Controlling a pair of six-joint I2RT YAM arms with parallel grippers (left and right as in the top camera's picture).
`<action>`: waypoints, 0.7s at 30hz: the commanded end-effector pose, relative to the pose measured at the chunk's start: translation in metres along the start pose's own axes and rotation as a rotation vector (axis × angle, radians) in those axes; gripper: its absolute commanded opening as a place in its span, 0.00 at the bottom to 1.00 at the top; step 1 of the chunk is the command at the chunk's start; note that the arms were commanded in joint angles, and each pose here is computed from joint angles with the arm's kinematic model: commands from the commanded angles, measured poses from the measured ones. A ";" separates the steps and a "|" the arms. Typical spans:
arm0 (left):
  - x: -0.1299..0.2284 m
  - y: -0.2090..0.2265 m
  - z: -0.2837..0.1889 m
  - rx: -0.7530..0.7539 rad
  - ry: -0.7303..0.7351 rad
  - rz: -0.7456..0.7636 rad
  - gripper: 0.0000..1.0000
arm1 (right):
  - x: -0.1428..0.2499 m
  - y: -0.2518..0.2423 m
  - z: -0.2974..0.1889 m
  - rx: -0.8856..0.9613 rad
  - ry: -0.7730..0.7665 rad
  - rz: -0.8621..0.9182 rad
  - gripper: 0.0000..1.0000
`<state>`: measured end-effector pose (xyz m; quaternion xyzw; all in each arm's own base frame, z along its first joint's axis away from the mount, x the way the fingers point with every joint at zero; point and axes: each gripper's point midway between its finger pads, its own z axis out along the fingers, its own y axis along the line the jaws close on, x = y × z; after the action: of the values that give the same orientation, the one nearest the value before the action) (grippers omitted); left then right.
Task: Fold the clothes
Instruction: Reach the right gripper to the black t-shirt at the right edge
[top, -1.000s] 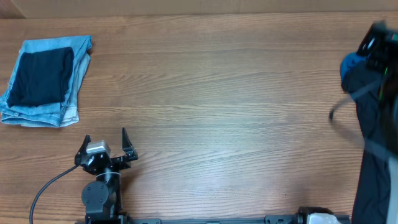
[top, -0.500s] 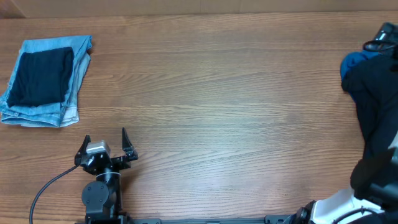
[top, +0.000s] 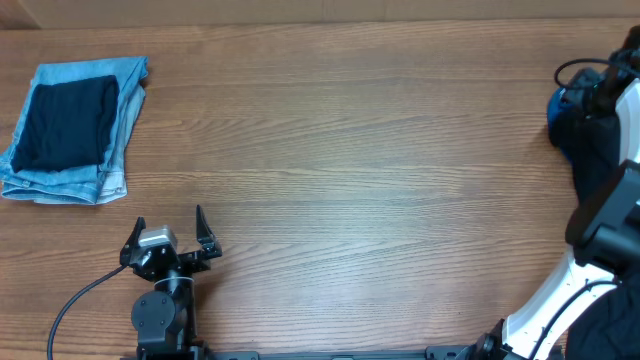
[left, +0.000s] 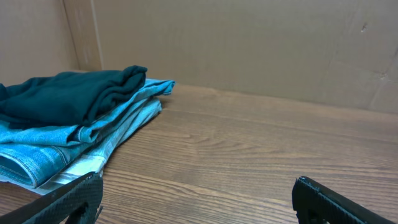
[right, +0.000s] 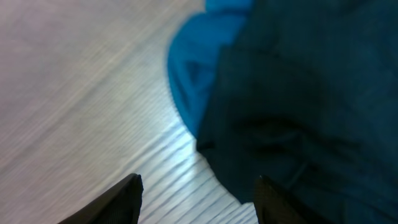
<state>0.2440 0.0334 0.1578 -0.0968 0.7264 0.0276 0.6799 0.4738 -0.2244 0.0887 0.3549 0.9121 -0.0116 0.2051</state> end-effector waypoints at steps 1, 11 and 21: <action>-0.002 0.001 0.000 -0.007 -0.011 0.011 1.00 | -0.008 -0.016 0.008 0.091 -0.031 0.067 0.62; -0.002 0.001 0.000 -0.007 -0.011 0.011 1.00 | 0.006 -0.027 0.039 0.133 -0.004 0.095 0.71; -0.002 0.001 0.000 -0.007 -0.011 0.011 1.00 | 0.016 -0.029 0.055 0.142 0.033 0.093 0.66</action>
<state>0.2440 0.0334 0.1577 -0.0968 0.7265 0.0277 0.6798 0.4676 -0.2422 0.0380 0.4043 0.8964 -0.0548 0.1732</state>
